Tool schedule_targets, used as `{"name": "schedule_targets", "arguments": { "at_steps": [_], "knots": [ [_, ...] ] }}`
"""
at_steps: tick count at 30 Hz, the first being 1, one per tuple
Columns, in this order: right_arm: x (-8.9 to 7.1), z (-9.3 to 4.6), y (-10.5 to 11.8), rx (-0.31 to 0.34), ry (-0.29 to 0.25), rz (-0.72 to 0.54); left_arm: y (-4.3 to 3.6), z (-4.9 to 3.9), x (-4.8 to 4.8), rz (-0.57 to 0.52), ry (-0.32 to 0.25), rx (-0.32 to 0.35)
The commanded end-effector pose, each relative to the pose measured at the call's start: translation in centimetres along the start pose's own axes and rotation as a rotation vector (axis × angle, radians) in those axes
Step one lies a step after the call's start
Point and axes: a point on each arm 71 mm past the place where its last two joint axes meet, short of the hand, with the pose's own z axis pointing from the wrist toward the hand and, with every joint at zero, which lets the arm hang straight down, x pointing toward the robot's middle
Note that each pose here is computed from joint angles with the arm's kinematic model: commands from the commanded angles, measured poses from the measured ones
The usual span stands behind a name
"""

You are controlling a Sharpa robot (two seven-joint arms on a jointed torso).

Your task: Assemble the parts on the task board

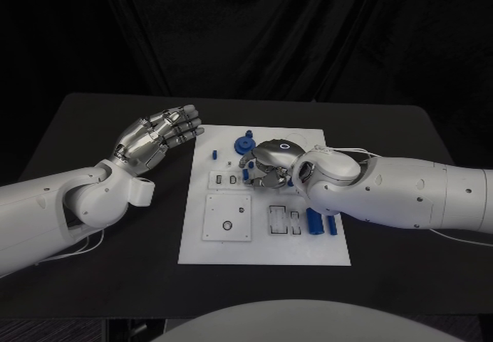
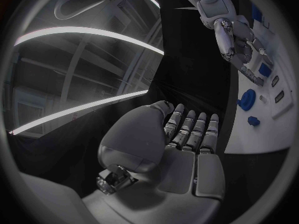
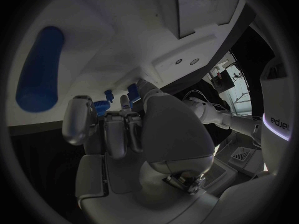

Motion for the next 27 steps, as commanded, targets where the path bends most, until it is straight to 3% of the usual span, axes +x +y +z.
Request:
{"name": "schedule_targets", "arguments": {
  "at_steps": [1, 8, 13, 21, 27],
  "knots": [
    [0.4, -0.1, -0.1, 0.001, 0.027, -0.01, -0.04, -0.05, 0.12, -0.014, 0.012, 0.025],
    [0.3, -0.1, -0.1, -0.007, 0.018, -0.008, 0.15, -0.17, 0.07, -0.016, 0.01, 0.022],
    [0.0, -0.3, -0.1, -0.025, -0.023, 0.0, 0.22, -0.3, 0.06, -0.013, 0.002, 0.025],
    [-1.9, -1.8, -0.2, -0.134, -0.183, 0.027, -0.18, -0.69, 0.12, 0.068, -0.047, 0.025],
    [-5.0, -3.3, -1.1, -0.205, -0.289, 0.049, -1.74, 0.18, -0.5, 0.194, -0.05, -0.03]
  ]
}}
